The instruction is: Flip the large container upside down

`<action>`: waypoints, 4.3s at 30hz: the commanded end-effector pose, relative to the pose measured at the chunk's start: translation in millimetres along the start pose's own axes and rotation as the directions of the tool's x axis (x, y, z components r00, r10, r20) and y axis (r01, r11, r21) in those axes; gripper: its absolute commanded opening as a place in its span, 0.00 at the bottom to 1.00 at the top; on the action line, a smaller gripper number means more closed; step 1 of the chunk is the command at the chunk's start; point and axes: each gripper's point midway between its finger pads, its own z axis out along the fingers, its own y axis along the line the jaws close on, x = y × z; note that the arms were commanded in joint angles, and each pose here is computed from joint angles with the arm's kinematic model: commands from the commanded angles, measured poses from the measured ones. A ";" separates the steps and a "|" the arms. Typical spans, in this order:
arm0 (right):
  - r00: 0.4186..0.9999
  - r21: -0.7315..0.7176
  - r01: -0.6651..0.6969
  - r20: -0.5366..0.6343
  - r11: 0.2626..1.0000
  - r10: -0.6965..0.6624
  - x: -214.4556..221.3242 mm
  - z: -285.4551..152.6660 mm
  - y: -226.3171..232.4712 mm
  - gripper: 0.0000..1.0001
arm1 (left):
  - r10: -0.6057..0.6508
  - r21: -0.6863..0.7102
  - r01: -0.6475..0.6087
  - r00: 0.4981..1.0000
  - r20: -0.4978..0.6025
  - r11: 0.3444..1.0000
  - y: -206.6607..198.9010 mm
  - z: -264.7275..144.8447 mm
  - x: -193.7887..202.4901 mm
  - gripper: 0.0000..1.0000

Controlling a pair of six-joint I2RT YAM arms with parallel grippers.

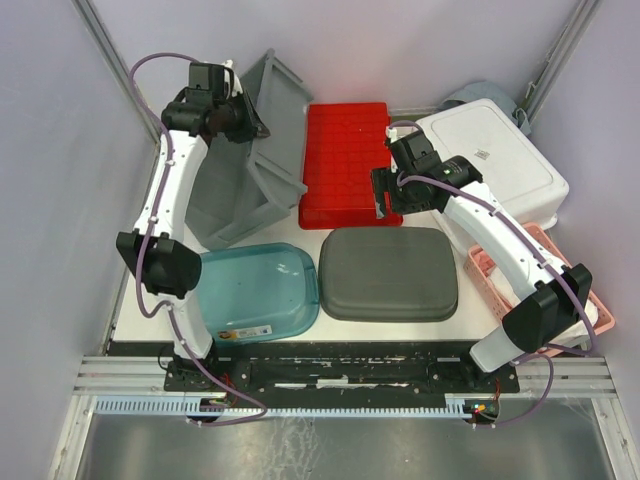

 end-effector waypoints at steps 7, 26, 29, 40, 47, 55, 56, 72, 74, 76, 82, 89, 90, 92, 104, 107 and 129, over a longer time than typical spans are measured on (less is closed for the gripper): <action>0.997 0.007 -0.012 0.071 1.000 0.011 -22.5 -9.5 -1.9 0.82 | -0.192 0.549 0.000 0.937 0.293 0.836 -94.5 -104.6 -101.6 0.03; 0.997 0.023 -0.022 0.071 0.999 0.020 -20.8 -11.8 -7.2 0.82 | -0.504 0.534 0.338 0.840 0.200 0.775 55.3 -60.0 -103.2 0.44; 0.997 0.016 -0.028 0.067 0.999 0.027 -20.8 -10.0 -5.2 0.82 | -0.505 0.489 0.355 0.836 0.216 0.797 74.8 -62.3 -100.6 0.57; 0.998 -0.011 -0.047 0.048 0.999 0.048 -20.1 -5.4 1.3 0.82 | -0.366 0.173 0.327 0.883 0.293 0.929 131.5 -76.2 -92.7 0.78; 0.997 -0.029 -0.064 0.033 0.998 0.064 -16.9 -3.0 5.5 0.82 | -0.261 -0.044 0.296 0.896 0.359 0.954 161.2 -91.7 -84.0 0.85; 0.997 -0.047 -0.065 0.026 0.997 0.066 -18.3 -1.0 9.5 0.82 | -0.054 -0.293 0.191 0.906 0.419 0.937 185.7 -109.2 -85.7 0.96; 0.997 -0.050 -0.066 0.025 0.997 0.067 -18.4 -0.9 10.2 0.82 | -0.011 -0.321 0.161 0.907 0.421 0.933 184.1 -110.9 -86.2 0.96; 0.997 -0.065 -0.078 0.023 0.995 0.080 -16.0 -2.3 12.9 0.82 | 0.318 -0.641 -0.100 0.919 0.235 0.761 190.2 -91.6 -78.3 0.71; 0.996 -0.064 -0.080 0.023 0.995 0.082 -15.7 -2.7 12.3 0.82 | 0.323 -0.651 -0.108 0.920 0.220 0.751 193.6 -89.1 -77.2 0.72; 0.996 -0.064 -0.082 0.024 0.995 0.084 -15.5 -3.2 12.1 0.82 | 0.321 -0.648 -0.119 0.925 0.203 0.752 196.4 -82.0 -74.0 0.72; 0.996 -0.063 -0.080 0.029 0.995 0.082 -16.9 -4.8 12.2 0.82 | 0.301 -0.605 -0.139 0.938 0.174 0.784 199.7 -59.6 -66.7 0.50; 0.996 -0.050 -0.079 0.029 0.996 0.081 -15.6 -6.1 9.4 0.82 | 0.203 -0.499 -0.071 0.955 0.216 0.864 202.0 -46.4 -67.3 0.27; 0.996 -0.048 -0.079 0.028 0.996 0.081 -15.4 -5.8 8.7 0.82 | 0.189 -0.482 -0.059 0.956 0.226 0.874 201.7 -46.1 -68.5 0.24; 0.996 -0.043 -0.079 0.029 0.996 0.080 -15.0 -6.1 7.9 0.82 | 0.157 -0.457 -0.028 0.957 0.246 0.889 204.6 -47.1 -70.9 0.17; 0.996 -0.036 -0.078 0.031 0.996 0.079 -18.1 -2.0 7.5 0.82 | 0.035 -0.488 0.105 0.962 0.270 0.867 271.0 -68.4 -60.8 0.03; 0.996 -0.044 -0.081 0.025 0.996 0.082 -19.7 0.7 9.8 0.82 | 0.048 -0.519 0.089 0.968 0.245 0.850 279.3 -67.6 -52.5 0.03; 0.994 -0.067 -0.110 0.019 0.992 0.112 -24.8 7.4 17.5 0.82 | -0.015 -0.460 0.030 0.999 0.036 0.887 301.7 3.0 16.9 0.03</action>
